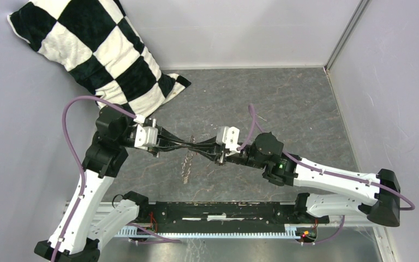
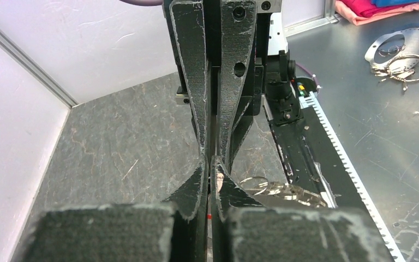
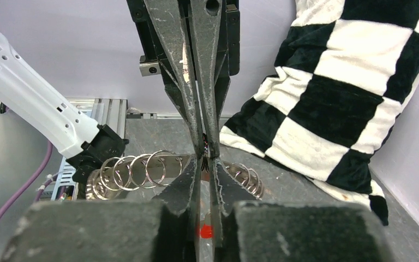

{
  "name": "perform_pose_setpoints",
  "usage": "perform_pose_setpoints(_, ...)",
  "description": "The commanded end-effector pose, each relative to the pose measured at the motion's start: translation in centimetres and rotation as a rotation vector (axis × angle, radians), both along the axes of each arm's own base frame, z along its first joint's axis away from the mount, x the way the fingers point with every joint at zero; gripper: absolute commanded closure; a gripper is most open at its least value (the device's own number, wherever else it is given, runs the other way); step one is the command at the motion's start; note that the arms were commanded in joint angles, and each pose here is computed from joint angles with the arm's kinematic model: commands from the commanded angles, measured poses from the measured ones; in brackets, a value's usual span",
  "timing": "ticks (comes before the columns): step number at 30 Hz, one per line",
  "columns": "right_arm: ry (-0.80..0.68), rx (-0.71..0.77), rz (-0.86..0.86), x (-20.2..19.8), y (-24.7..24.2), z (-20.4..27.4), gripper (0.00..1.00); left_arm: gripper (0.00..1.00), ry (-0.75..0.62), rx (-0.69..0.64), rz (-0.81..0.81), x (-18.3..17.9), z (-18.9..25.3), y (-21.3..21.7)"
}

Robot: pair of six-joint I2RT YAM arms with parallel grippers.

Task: Put the keys on the keyring
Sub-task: Adjust the keyring.

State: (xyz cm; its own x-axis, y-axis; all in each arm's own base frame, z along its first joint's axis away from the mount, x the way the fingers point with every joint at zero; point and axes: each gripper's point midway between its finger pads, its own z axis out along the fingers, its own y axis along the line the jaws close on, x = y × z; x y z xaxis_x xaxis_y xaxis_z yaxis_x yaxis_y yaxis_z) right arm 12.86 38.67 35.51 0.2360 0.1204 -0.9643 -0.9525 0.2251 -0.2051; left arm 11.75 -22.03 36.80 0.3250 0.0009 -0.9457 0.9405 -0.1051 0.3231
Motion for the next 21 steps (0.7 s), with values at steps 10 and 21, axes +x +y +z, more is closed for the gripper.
perform_pose_setpoints(10,-0.064,0.062,-0.02,-0.6,-2.2,4.1,0.99,0.44,0.106,0.03,-0.031,-2.2,1.5,0.5)
perform_pose_setpoints(21,-0.09,0.018,0.007,-1.4,-2.9,3.6,0.98,0.61,0.04,0.067,0.121,-0.3,-0.9,1.1)
